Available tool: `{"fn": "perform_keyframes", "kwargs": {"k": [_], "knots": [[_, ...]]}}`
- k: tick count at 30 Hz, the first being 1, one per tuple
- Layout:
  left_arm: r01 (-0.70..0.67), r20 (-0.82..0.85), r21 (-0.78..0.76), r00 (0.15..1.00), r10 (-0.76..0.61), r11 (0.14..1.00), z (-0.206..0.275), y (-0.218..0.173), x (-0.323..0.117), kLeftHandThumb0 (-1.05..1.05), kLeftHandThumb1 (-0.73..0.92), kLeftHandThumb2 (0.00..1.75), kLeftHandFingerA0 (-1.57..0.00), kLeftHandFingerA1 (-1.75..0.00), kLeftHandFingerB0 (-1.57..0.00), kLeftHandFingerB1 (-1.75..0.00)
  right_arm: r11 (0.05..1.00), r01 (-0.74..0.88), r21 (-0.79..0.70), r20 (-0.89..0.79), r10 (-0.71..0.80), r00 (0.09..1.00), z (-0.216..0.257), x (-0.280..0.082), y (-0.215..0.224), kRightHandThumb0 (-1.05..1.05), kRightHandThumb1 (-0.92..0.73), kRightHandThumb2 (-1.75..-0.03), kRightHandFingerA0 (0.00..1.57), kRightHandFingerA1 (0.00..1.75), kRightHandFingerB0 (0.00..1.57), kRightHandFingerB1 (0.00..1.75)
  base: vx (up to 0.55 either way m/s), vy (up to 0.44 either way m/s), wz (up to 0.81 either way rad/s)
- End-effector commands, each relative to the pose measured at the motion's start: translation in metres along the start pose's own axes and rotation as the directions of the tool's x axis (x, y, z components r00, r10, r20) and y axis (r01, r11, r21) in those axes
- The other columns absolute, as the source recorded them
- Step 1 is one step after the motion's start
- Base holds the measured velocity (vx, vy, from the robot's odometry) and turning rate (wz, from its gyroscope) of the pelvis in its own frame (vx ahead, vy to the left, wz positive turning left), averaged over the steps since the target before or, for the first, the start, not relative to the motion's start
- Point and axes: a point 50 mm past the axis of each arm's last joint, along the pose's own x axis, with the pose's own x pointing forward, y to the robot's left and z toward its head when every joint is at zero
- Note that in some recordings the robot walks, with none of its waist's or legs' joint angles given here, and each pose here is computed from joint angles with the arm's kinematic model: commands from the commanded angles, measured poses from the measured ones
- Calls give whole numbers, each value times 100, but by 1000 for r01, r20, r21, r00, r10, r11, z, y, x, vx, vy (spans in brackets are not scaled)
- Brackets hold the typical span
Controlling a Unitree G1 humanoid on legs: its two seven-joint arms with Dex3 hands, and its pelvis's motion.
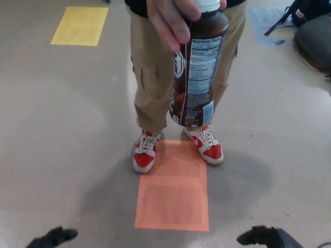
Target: The robot recieved a bottle of protein shake from a person using its left hand and then shake the protein up and down 2 two times and hand it back to the person
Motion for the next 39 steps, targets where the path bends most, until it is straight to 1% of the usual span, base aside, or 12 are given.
{"fn": "perform_keyframes", "kwargs": {"k": [1,8,12,13,14,15,31,32,34,37,38,39], "knots": [[-152,458,-93,871,178,984,67,41,6,-33,80,64,-64,-42,-47,-36,978,202,-56,202,-187,961,13,-1,-9,-24,-77,-63,96,51,78,44,0,0,0],[-38,602,-166,787,132,985,126,72,6,-45,72,62,-49,-38,-32,-31,975,219,-49,217,-204,955,12,-4,-8,-24,-77,-64,96,55,80,45,0,0,0],[83,658,-133,752,25,988,164,96,4,-72,54,82,-20,-42,-7,-33,977,209,-45,195,-196,961,9,-3,-8,-24,-77,-63,91,55,78,44,0,0,0],[122,667,-128,745,-5,984,173,101,4,-36,35,94,0,-46,0,-48,977,210,-44,194,-198,961,9,-3,-8,-24,-74,-64,94,55,78,44,0,0,0],[130,669,-126,743,-13,984,175,102,4,-36,35,94,0,-46,0,-48,976,211,-44,195,-199,960,9,-3,-8,-24,-74,-64,94,55,78,44,0,0,0],[187,683,-117,728,-57,975,187,110,2,-77,50,81,-10,-40,-4,-21,975,217,-51,203,-202,958,10,-3,-8,-20,-74,-64,95,54,78,44,0,0,0],[454,727,-107,643,-242,885,259,135,-18,-85,51,89,0,-15,0,-2,975,215,-54,195,-201,960,7,-4,-7,-23,-72,-64,93,52,78,44,0,0,0],[465,724,-110,643,-249,879,262,135,-19,-85,60,59,0,-24,0,0,976,213,-50,196,-199,960,7,-5,-7,-22,-73,-64,93,50,77,44,0,0,0],[522,724,-126,629,-281,843,271,135,-20,-85,51,87,0,-8,0,0,973,221,-61,219,-203,954,6,-6,-8,-21,-73,-63,97,54,80,45,0,0,0],[570,722,-137,618,-312,810,284,134,-25,-81,48,84,-5,-21,0,-3,976,210,-59,205,-194,959,6,-5,-8,-22,-74,-63,95,60,79,44,0,0,0],[580,724,-137,612,-319,803,288,134,-25,-82,59,58,0,-27,0,-2,976,206,-63,203,-190,961,6,-4,-9,-23,-73,-63,95,58,78,44,0,0,0],[592,723,-138,608,-328,794,291,133,-25,-83,47,77,-3,-16,0,0,977,206,-62,201,-190,961,6,-4,-9,-24,-74,-63,94,59,79,44,0,0,0]]}}
